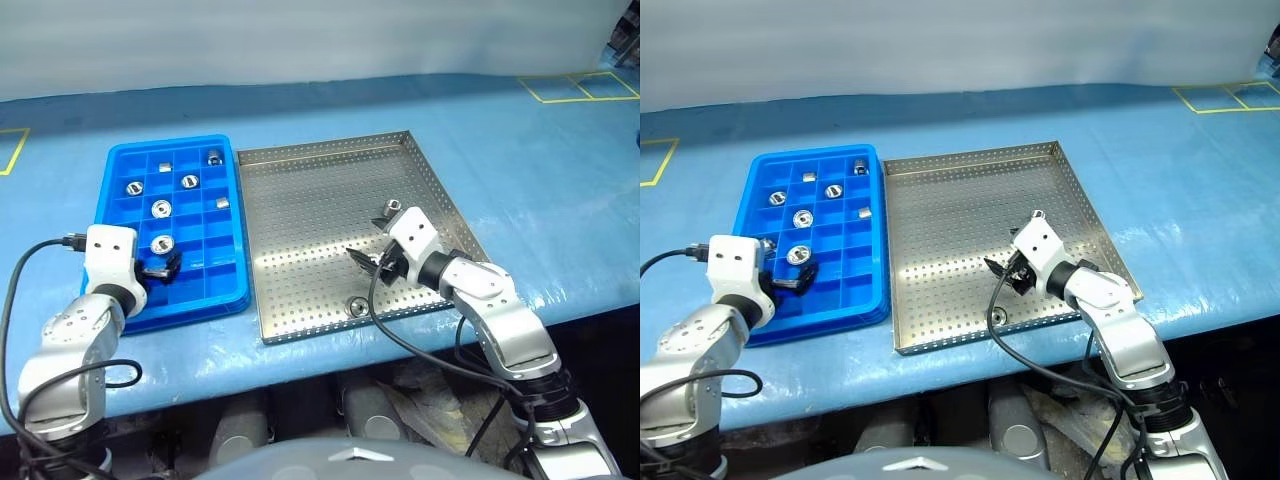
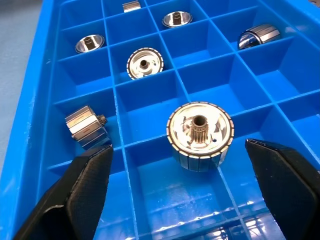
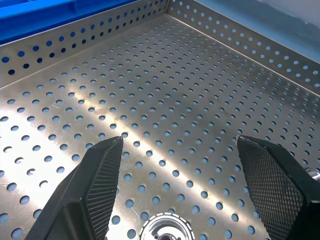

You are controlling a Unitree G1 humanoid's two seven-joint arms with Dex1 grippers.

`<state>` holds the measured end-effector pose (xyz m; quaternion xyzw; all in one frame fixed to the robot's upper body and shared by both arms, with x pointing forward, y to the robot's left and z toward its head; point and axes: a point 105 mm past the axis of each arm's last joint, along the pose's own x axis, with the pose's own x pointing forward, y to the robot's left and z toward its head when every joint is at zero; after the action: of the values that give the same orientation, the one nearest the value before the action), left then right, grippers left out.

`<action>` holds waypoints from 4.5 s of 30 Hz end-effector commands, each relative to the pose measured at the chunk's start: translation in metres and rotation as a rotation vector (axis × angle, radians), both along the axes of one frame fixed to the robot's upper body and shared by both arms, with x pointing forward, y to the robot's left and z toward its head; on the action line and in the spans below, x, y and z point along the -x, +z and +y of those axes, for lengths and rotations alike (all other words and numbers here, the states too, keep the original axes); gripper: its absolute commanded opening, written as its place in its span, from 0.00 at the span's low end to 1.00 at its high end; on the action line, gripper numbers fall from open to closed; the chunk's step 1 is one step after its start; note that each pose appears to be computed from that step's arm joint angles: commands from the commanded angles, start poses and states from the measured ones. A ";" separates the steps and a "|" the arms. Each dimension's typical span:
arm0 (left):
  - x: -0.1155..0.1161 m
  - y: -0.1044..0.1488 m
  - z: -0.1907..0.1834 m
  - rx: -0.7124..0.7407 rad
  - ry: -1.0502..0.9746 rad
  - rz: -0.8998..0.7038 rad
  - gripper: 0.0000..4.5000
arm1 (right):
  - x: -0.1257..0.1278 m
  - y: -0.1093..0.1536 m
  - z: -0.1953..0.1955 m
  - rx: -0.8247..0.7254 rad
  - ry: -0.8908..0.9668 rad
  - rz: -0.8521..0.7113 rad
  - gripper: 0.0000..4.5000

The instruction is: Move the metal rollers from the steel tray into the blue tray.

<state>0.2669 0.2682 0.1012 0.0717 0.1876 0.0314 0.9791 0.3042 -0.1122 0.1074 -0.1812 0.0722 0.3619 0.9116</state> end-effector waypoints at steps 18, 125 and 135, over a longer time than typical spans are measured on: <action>-0.043 0.022 -0.028 -0.013 -0.058 -0.129 1.00 | -0.002 0.015 0.001 -0.010 0.008 -0.070 0.85; 0.004 0.049 -0.130 0.100 -0.728 -0.288 1.00 | -0.014 -0.036 0.006 -0.026 -0.101 0.189 0.40; 0.032 0.036 -0.101 0.039 -0.630 -0.204 1.00 | -0.052 0.051 0.063 -0.138 0.075 -0.070 0.40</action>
<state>0.2396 0.1693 0.1230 0.0876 0.0823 -0.2690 0.9556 0.3543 -0.0629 0.1385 -0.1339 0.0503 0.3721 0.9171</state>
